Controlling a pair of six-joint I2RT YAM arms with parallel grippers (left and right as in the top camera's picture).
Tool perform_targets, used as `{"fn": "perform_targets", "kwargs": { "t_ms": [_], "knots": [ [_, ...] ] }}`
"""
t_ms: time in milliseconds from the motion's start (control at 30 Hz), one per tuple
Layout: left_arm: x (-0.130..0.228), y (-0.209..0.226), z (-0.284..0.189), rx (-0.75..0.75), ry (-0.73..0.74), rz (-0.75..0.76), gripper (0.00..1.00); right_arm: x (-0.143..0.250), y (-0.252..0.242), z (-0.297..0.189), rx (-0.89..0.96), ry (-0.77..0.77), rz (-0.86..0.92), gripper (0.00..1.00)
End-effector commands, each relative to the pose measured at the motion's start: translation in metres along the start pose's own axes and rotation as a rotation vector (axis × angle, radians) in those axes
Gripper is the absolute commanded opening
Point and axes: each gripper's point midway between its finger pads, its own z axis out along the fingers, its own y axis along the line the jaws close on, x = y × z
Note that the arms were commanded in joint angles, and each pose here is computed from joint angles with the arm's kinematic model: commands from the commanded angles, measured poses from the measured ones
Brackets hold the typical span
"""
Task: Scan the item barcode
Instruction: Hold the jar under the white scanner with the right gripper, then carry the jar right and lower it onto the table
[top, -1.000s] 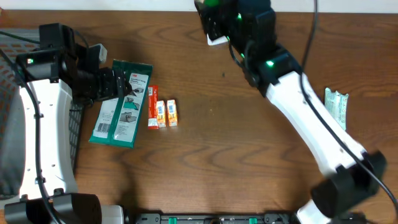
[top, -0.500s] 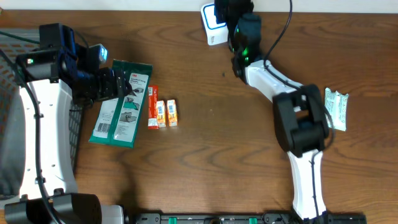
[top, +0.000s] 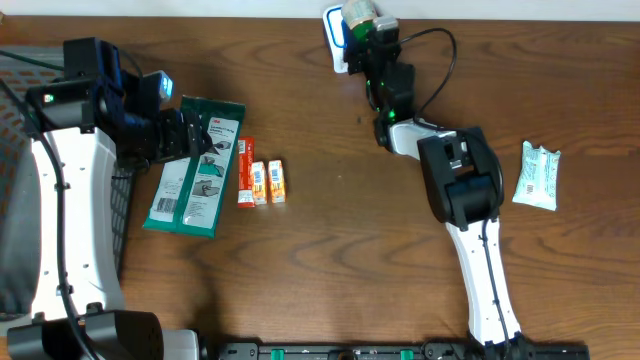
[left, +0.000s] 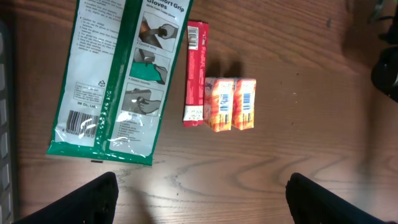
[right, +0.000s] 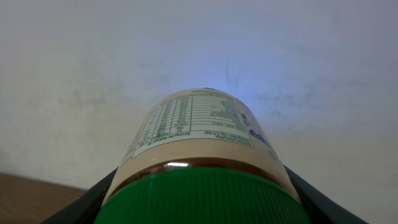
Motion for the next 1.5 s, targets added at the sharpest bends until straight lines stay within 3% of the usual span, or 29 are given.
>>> {"fn": "perform_targets", "kwargs": {
  "t_ms": [0,133,300,433,600,767,933,1133,1267,1467],
  "knots": [
    [0.002,-0.002,-0.004,0.005,-0.009,-0.002,0.87,-0.014,-0.003,0.004,-0.011,-0.03,0.031,0.01],
    [0.002,-0.002,-0.004,0.005,-0.009,-0.003,0.87,-0.016,-0.001,0.003,-0.024,-0.041,0.054,0.01],
    [0.002,-0.002,-0.004,0.005,-0.009,-0.003,0.87,-0.057,0.019,-0.005,-0.203,-0.189,0.04,0.01],
    [0.002,-0.002,-0.004,0.005,-0.009,-0.002,0.87,-0.096,0.007,-0.017,-0.324,-0.264,0.259,0.01],
    [0.002,-0.002,-0.004,0.005,-0.009,-0.003,0.87,-0.114,-0.028,-0.022,-0.423,-0.143,0.606,0.01],
    [0.002,-0.002,-0.004,0.005,-0.009,-0.002,0.87,-0.124,-0.038,-0.026,-0.473,-0.038,0.644,0.01],
    [0.002,-0.002,-0.004,0.005,-0.009,-0.003,0.87,-0.122,-0.051,-0.021,-0.408,0.164,0.694,0.01],
    [0.002,-0.002,-0.004,0.005,-0.009,-0.002,0.87,-0.102,-0.089,-0.04,-0.104,0.464,0.581,0.01],
    [0.002,-0.002,-0.004,0.005,-0.009,-0.002,0.87,-0.096,-0.104,-0.086,0.074,0.693,0.431,0.01],
    [0.002,-0.002,-0.004,0.005,-0.009,-0.002,0.87,-0.07,-0.093,-0.183,0.173,1.111,0.366,0.01]
  ]
}}
